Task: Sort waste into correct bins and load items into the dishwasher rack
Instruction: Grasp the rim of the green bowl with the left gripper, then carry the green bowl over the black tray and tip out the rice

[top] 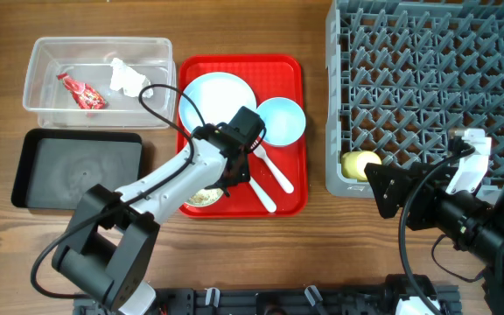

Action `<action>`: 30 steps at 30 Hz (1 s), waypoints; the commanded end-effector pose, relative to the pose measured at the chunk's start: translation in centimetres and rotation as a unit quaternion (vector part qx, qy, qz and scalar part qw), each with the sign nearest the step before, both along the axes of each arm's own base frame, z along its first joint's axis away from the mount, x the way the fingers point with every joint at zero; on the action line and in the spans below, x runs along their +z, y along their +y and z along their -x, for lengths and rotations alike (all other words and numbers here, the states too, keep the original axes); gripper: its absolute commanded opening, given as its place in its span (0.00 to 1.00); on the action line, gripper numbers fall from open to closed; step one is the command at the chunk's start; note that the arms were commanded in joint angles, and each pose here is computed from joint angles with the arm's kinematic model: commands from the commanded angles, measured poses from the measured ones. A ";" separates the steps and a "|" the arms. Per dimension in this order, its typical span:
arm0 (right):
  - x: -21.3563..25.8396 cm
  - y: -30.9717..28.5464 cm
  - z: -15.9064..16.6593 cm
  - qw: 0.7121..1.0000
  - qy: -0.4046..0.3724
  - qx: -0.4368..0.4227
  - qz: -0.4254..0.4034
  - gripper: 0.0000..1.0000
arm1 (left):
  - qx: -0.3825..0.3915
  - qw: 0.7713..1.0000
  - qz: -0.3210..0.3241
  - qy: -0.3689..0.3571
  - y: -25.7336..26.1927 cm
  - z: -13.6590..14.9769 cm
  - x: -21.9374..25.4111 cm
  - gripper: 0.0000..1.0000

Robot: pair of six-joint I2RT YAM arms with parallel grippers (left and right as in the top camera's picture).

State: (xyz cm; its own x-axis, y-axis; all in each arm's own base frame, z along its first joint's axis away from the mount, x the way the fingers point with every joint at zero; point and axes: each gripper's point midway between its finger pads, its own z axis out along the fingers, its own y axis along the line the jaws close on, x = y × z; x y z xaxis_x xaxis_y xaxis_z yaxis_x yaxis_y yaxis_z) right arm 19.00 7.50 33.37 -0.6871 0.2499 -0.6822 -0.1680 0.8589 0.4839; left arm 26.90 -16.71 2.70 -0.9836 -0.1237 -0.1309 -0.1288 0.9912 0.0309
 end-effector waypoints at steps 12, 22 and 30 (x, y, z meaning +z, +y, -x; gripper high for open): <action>0.3 -0.2 -0.2 1.000 -0.005 -0.007 0.003 1.00 | -0.014 0.996 0.071 -0.044 3.3 -2.1 13.0 0.04; 0.2 -0.2 -0.1 1.000 -0.001 -0.007 0.003 1.00 | 0.049 0.944 0.324 -0.042 11.8 -4.2 14.9 0.04; 0.2 -0.2 -0.1 1.000 -0.002 -0.007 0.003 1.00 | 0.115 0.844 0.513 -0.109 18.5 -5.3 13.7 0.04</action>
State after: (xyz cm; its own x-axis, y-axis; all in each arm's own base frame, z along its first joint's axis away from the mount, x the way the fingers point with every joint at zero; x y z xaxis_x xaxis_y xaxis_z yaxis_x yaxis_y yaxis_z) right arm 19.01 7.44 33.34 -0.6869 0.2504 -0.6823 -0.1647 0.8607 0.4818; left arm 31.22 1.26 15.42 -0.8838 -0.4676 0.0131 -0.3561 0.6543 -0.6672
